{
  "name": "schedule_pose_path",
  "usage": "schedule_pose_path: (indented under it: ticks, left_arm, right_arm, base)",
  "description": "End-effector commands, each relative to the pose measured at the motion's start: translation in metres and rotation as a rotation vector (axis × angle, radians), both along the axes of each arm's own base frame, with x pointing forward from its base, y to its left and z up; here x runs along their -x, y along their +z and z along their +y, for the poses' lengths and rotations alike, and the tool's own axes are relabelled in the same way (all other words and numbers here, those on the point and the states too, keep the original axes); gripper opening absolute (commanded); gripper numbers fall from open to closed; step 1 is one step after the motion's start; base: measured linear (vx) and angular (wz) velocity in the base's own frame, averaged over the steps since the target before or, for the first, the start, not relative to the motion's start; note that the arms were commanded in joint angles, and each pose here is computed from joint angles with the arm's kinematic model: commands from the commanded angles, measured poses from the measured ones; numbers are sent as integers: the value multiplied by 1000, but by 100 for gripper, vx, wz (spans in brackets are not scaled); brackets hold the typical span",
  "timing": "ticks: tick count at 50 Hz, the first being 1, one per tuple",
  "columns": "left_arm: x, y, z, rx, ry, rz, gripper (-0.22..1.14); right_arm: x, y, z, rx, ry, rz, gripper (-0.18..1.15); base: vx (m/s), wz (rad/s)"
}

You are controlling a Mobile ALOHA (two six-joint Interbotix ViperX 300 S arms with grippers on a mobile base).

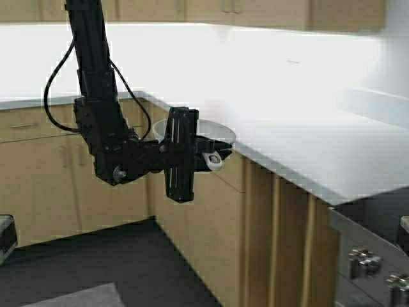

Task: Wash the pan

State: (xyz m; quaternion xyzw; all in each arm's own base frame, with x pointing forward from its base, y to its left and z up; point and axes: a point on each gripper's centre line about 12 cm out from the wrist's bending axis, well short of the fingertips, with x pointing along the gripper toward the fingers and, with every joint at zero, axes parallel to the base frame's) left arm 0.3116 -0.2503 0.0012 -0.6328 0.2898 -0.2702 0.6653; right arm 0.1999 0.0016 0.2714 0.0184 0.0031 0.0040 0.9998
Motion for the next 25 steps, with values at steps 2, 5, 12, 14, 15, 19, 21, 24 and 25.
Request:
schedule_pose_path:
  ticks: [2,5,12,14,15,19,21,24,25]
  left_arm:
    - [-4,21,-5,23,-4,-73,2]
    - [-5,19,-5,23,-4,-70,2]
    - [-5,19,-3,21,1,-68,2]
    - [-7,18,-2,20,5,-67,2]
    - [-7,18,-2,21,5,-68,2]
    - [-10,18,1,25,10,-65,2]
    - [-10,19,1,28,10,-67,2]
    - [-11,21,0,30,10,-71,2]
    - [-11,21,0,30,10,-71,2]
  right_arm:
    - [-3,7,0,0,2,-17,6]
    - [-3,6,0,0,2,-12,6]
    - [-3,5,0,3,2,-8,6]
    - [-3,5,0,4,2,-8,6]
    - [-3,5,0,7,3,-9,6]
    - [-3,3,1,16,5,-6,6]
    - [-2,1,1,18,5,1,6]
    - [-2,0,1,19,7,4,6]
    - [-2,0,1,21,6,4,6]
  base:
    - [9,50]
    - [9,48]
    - [11,49]
    - [12,51]
    - [12,53]
    - [12,57]
    - [12,62]
    - [12,63]
    - [12,63]
